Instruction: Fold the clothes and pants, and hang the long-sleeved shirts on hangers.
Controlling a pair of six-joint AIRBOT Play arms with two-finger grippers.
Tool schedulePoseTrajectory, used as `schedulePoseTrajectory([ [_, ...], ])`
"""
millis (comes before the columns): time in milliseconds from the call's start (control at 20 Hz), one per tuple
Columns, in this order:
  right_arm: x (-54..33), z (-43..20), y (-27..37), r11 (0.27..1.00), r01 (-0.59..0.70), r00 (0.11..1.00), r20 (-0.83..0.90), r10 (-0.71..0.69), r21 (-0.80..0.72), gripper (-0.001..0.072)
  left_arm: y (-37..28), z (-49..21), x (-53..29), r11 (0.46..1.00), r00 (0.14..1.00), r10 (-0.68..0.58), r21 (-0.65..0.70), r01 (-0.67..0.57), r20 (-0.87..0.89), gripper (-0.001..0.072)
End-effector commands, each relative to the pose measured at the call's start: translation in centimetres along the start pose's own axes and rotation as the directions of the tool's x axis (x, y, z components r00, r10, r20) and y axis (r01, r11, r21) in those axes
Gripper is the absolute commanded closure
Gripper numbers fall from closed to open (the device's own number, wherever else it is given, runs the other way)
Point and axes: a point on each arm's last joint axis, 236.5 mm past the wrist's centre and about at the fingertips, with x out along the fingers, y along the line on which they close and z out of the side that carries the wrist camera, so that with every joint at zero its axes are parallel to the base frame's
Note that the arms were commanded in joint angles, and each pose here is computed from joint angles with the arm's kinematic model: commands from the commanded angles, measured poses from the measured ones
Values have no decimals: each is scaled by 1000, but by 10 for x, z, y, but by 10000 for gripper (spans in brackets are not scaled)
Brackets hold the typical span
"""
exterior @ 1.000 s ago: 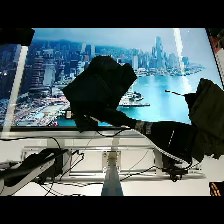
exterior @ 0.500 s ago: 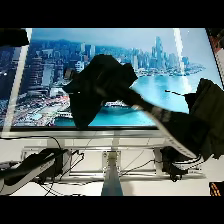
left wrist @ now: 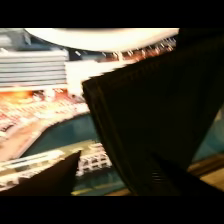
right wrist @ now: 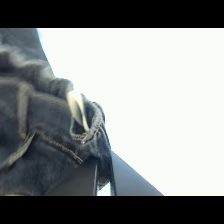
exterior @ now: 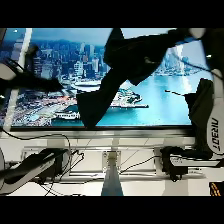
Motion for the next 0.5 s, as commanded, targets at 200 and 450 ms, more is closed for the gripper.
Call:
schedulePoseTrajectory([
  [200, 19, -50, -33, 961, -107, 984, -110, 139, 254, 687, -34, -125, 67, 946, 931, -271, -245, 212, -242, 8],
  [450, 21, -40, -27, 960, -126, 986, -72, 148, 251, 687, -39, -174, 90, 923, 904, -303, -330, 199, -302, 112],
])
